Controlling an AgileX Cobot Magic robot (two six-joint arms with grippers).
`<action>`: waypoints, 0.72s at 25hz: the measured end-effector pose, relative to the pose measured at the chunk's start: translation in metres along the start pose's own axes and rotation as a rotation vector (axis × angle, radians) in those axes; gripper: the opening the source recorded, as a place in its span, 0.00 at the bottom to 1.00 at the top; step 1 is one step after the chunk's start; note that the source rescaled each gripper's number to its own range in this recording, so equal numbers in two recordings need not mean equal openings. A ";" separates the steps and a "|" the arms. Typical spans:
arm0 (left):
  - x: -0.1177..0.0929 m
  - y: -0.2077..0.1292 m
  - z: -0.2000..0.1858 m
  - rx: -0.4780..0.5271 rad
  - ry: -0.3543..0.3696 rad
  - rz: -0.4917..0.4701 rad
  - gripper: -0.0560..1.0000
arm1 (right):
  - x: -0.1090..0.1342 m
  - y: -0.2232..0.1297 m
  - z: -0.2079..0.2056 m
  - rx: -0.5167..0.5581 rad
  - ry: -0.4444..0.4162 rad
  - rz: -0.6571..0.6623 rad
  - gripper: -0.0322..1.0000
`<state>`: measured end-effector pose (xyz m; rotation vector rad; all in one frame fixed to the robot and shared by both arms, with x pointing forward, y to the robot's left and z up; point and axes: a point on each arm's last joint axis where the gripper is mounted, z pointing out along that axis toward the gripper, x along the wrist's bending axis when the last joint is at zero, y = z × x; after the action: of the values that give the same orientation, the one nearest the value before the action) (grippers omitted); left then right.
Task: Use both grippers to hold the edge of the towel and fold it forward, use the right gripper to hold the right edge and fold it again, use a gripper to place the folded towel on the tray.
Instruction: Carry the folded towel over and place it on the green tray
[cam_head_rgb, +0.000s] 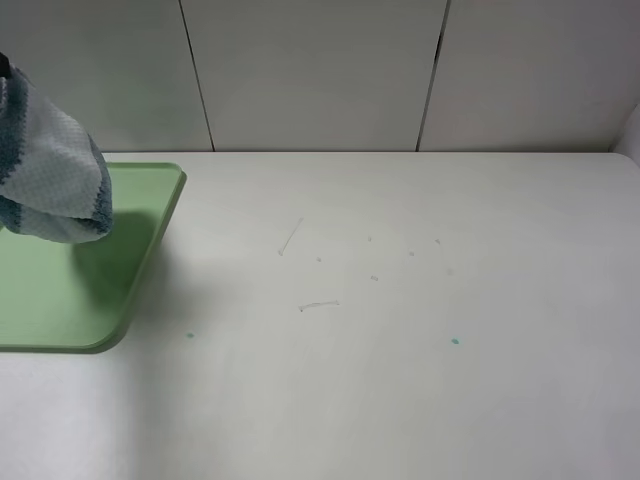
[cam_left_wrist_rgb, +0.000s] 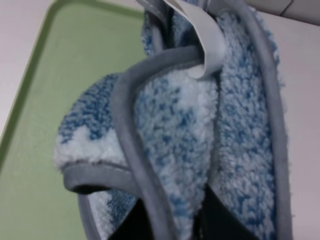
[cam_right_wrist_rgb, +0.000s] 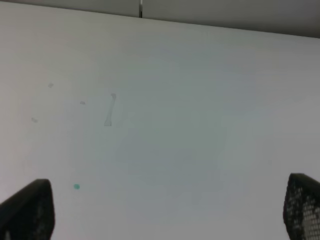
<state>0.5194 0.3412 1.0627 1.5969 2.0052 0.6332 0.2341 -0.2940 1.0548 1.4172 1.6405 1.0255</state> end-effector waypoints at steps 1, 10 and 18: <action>0.000 0.000 0.000 0.004 0.000 0.000 0.10 | 0.000 0.000 0.000 0.000 0.000 0.000 1.00; 0.003 -0.015 0.017 0.047 0.008 0.000 0.10 | 0.000 0.000 0.000 0.000 0.000 0.000 1.00; 0.007 -0.039 0.035 -0.025 0.019 0.019 0.10 | 0.000 0.000 0.000 0.000 0.000 0.000 1.00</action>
<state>0.5116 0.3419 1.0102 1.6029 1.9895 0.6808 0.2341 -0.2940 1.0548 1.4172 1.6405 1.0255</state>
